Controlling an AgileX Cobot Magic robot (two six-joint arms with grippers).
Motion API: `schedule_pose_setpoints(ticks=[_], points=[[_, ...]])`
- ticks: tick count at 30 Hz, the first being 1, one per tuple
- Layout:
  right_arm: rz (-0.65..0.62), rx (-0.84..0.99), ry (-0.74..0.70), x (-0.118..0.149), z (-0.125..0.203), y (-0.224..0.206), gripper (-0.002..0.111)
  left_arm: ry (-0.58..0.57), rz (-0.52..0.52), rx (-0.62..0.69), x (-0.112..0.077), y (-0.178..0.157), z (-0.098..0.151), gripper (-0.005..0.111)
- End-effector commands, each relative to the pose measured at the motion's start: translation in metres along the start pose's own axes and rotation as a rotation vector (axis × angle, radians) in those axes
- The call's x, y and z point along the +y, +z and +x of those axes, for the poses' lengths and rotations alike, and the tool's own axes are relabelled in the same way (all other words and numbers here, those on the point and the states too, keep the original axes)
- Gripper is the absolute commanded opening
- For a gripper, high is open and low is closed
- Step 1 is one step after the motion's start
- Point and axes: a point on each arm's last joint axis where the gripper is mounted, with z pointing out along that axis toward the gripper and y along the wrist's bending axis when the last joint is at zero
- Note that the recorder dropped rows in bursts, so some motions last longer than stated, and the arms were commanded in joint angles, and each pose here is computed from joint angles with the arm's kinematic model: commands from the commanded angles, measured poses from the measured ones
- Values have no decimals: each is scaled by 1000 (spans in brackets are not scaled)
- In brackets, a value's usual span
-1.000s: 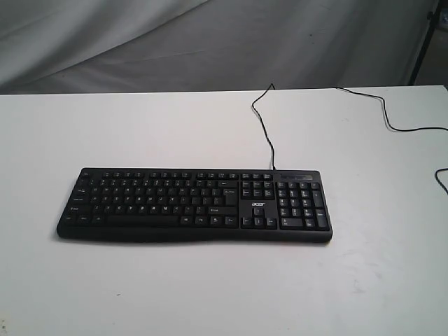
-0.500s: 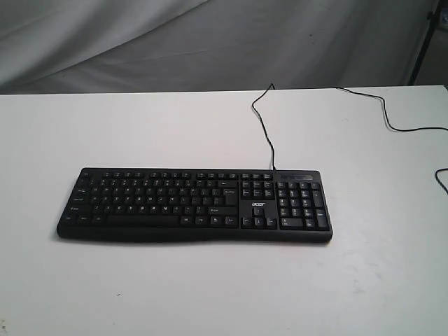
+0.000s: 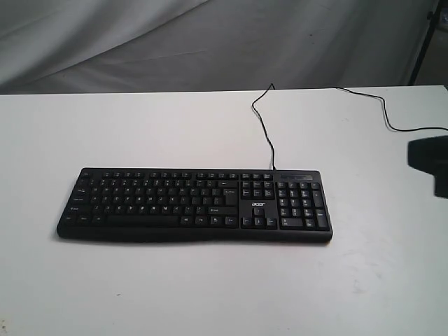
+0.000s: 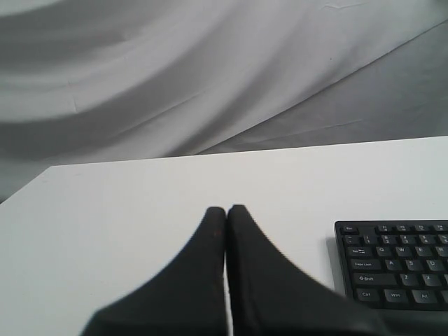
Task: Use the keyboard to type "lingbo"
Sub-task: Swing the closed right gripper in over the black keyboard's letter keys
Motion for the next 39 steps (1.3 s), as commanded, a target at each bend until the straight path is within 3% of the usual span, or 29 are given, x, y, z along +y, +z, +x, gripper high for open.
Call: schedule_pose_setpoints(ticks=[1,2,7,12,23,32,39], points=[[-31,89,1,12,-22,29,0,-3,4,2,0,1,1,1],[-41,101,-15,16,-26,35,0,-3,4,2,0,1,1,1],[-203,311,-365,60,-41,82,0,-3,4,2,0,1,1,1],[-273,364,-473,94,-48,129,0,-3,4,2,0,1,1,1],[-292,280,-416,110,-42,179,0,-3,4,2,0,1,1,1],[-277,307,-542,107,-18,231,0,-3,4,2,0,1,1,1],[-279,318,-614,117,-23,275,0,-3,4,2,0,1,1,1]])
